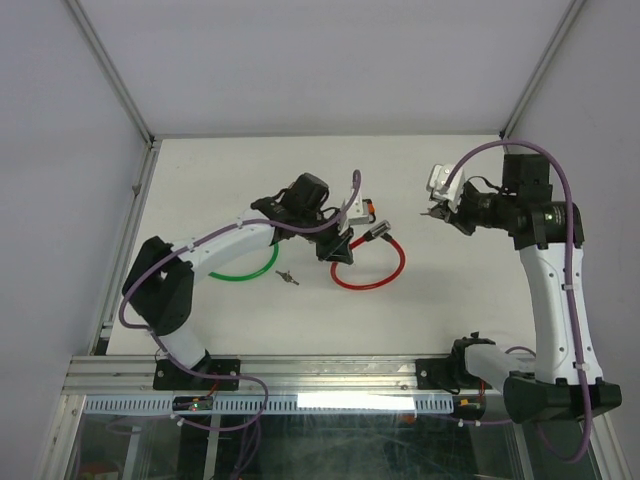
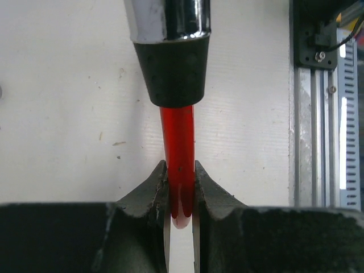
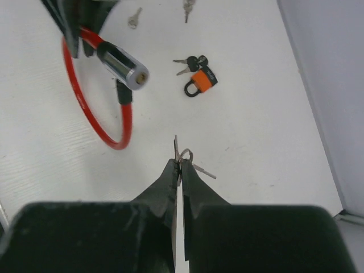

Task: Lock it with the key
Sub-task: Place the lock at the center of the board.

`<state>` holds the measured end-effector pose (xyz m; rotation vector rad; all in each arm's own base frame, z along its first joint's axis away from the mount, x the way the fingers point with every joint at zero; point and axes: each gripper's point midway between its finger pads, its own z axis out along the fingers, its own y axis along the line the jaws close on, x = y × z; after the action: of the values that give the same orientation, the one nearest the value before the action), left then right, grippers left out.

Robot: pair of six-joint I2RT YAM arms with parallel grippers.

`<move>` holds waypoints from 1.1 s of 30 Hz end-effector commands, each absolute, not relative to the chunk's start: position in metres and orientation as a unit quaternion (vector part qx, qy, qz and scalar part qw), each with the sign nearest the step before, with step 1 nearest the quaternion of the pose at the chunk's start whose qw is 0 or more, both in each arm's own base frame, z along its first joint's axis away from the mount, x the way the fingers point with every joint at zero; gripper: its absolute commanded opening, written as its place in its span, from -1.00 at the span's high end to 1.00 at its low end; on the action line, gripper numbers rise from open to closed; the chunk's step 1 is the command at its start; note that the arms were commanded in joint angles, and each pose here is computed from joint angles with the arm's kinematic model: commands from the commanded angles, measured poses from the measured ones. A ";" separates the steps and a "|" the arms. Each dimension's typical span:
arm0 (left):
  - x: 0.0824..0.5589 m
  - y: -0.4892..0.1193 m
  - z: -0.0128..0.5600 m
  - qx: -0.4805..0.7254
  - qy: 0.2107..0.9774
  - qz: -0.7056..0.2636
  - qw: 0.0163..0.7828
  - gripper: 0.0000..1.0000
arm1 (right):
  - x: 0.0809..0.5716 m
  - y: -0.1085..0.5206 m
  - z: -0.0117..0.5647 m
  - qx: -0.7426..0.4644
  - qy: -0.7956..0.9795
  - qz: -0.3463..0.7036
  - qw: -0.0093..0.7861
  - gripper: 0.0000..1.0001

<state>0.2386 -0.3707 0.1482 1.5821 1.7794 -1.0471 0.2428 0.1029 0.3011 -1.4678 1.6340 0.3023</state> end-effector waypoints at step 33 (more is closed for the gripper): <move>0.368 -0.556 0.119 0.122 0.708 -0.590 0.369 0.55 | 0.349 -0.019 0.126 0.005 0.881 0.237 0.409 0.98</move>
<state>0.3577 -0.5262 0.0903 0.2965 1.9248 -1.5888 0.3375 -0.0187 0.1207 0.0060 2.2589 0.5661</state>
